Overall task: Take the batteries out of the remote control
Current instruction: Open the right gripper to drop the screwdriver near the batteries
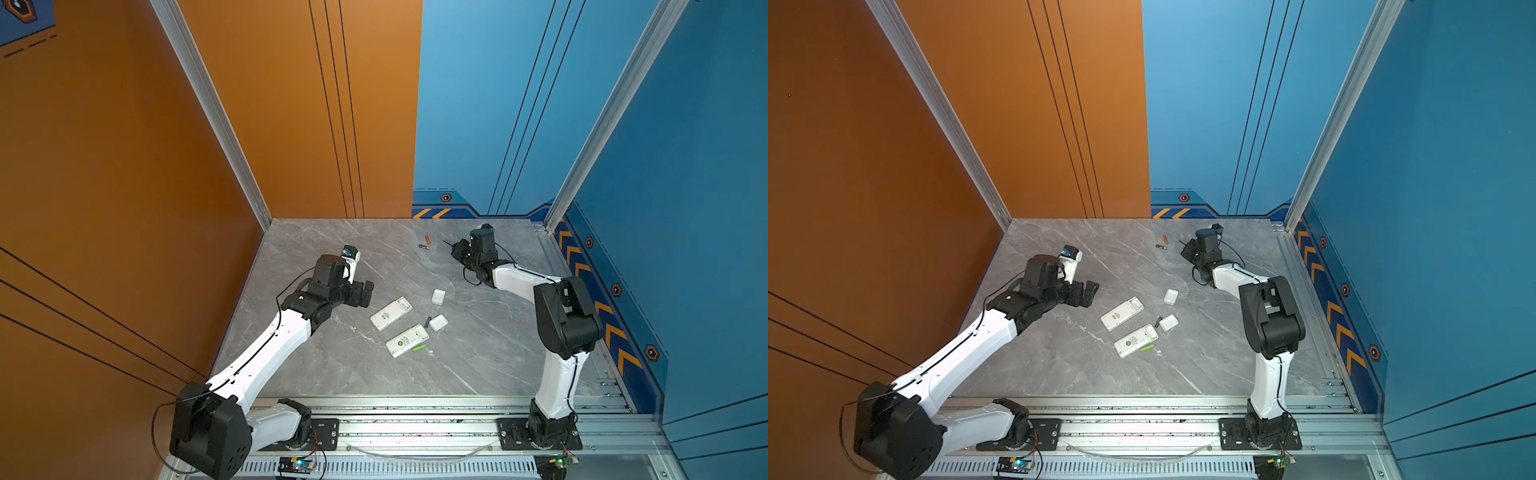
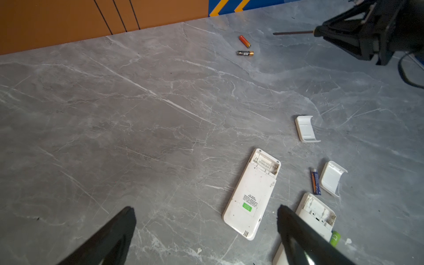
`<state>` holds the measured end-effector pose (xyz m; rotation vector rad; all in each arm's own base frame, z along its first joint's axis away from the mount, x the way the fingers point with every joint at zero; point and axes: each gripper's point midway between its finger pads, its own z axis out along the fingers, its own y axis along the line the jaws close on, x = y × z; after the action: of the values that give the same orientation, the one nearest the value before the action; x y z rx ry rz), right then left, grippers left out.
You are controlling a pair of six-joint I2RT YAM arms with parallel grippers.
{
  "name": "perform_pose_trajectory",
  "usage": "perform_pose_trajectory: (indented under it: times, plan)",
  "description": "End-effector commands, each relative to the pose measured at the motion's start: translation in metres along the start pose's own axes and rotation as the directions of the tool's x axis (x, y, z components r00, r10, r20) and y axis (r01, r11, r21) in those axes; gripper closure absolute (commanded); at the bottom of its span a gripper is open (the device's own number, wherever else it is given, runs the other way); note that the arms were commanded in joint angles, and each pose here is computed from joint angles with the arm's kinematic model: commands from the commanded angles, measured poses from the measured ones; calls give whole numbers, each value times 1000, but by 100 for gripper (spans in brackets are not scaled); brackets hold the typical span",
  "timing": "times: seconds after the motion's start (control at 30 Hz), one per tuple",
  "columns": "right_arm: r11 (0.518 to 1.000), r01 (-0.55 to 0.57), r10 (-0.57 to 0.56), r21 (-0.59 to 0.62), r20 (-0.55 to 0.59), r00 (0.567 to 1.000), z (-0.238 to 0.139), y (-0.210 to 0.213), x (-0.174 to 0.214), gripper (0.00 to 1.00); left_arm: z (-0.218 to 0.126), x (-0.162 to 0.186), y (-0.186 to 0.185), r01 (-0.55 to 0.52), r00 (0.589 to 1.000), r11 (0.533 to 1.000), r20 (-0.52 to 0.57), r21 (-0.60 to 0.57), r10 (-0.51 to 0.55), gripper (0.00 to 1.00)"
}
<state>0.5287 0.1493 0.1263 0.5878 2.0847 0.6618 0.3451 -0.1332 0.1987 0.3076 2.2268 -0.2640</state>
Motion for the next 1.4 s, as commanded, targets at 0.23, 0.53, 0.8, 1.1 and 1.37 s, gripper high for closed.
perform_pose_trajectory:
  times: [0.23, 0.53, 0.8, 1.1, 1.37]
  plan:
    - [993, -89, 79, -81, -119, 990, -31, 3, 54, 100, -5, 10, 11, 84, 996, 996, -5, 24, -84, 2]
    - [995, -91, 97, 42, -146, 985, -23, -50, 76, 80, 0, 15, 16, 103, 995, 994, -7, 24, -103, 2]
    - [989, -116, 128, 97, -132, 983, -22, -82, 78, 44, -1, 16, 21, 118, 993, 993, -11, 16, -117, 2]
    - [996, -42, 48, 85, -66, 997, -42, -72, 44, 9, 1, 17, 26, 138, 990, 990, -13, 9, -138, 2]
    - [993, -17, 12, 116, 41, 999, -86, -84, -13, 3, 1, 18, 28, 158, 987, 987, -6, 6, -158, 2]
